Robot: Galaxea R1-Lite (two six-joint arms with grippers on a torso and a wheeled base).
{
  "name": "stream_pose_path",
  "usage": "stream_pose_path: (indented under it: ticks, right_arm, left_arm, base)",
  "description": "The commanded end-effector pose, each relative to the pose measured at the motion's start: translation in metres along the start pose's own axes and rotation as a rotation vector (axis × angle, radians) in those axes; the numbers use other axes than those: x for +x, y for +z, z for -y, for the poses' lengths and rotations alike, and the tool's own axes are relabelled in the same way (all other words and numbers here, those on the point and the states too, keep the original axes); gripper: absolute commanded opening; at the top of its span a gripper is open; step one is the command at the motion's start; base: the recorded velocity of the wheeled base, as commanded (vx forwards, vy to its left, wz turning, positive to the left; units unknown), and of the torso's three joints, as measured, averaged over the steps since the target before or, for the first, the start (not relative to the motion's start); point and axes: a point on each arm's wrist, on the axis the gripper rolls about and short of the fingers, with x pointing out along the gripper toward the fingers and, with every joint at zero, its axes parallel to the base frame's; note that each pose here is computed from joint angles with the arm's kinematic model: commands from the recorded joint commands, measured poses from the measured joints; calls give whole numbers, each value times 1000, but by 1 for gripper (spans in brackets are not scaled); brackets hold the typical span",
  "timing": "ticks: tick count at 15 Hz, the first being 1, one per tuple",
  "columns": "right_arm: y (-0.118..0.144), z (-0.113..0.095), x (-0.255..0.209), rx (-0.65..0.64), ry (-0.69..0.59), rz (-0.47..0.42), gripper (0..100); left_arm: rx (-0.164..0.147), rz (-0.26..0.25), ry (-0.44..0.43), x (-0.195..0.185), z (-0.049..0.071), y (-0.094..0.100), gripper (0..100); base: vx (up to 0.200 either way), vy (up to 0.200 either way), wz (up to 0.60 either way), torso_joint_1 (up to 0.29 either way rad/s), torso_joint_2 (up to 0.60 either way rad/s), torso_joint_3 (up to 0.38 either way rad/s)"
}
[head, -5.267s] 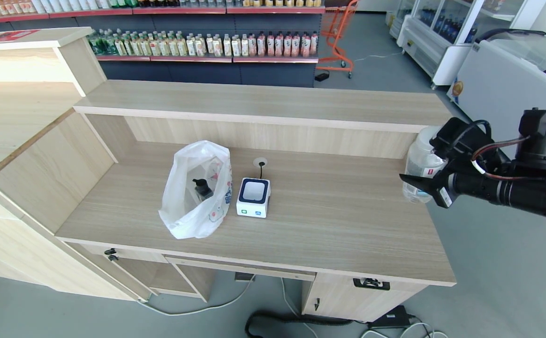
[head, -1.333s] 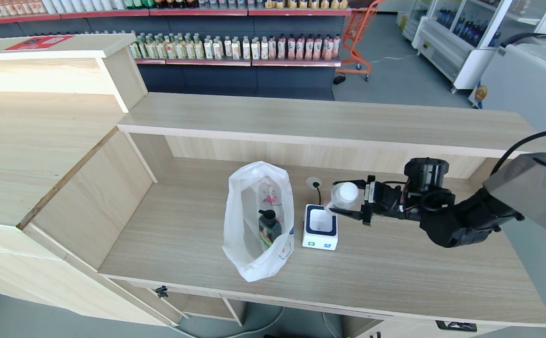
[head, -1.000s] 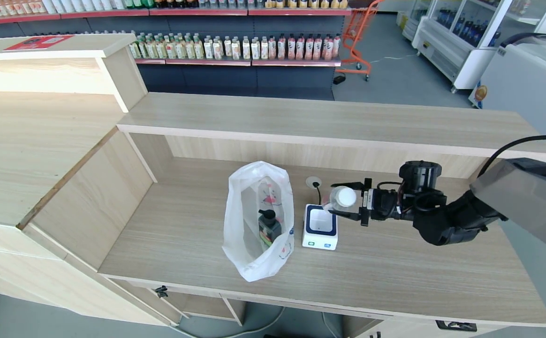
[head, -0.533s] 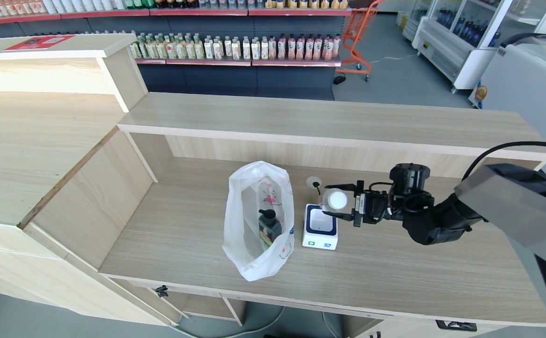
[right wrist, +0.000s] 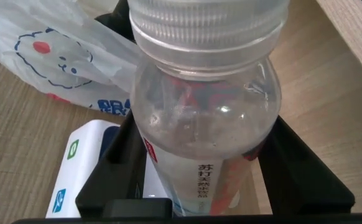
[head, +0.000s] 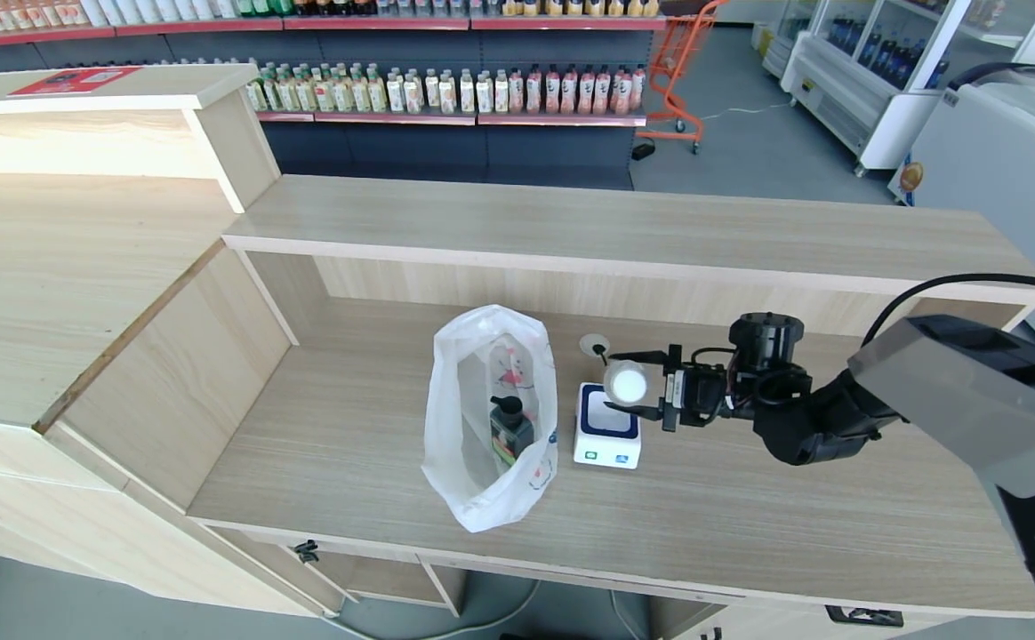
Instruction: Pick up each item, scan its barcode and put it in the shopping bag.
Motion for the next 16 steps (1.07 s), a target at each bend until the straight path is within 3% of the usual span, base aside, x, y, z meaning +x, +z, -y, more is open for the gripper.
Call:
stream_pose_path:
  ticks: [1, 10, 12, 16]
  right_arm:
    - [-1, -2, 4, 2, 5, 6, 0]
    - [1, 1, 1, 33, 19, 9, 0]
    - [5, 15, -9, 48, 7, -4, 0]
    - [46, 50, -23, 112, -23, 42, 0]
  left_arm:
    - [-1, -1, 0, 0, 0, 0, 100]
    - [-1, 0, 0, 0, 0, 0, 100]
    - [-1, 0, 0, 0, 0, 0, 100]
    - [-1, 0, 0, 0, 0, 0, 100]
  base:
    - [0, 0, 0, 0, 0, 0]
    - [0, 0, 0, 0, 0, 0]
    - [0, 0, 0, 0, 0, 0]
    - [0, 0, 0, 0, 0, 0]
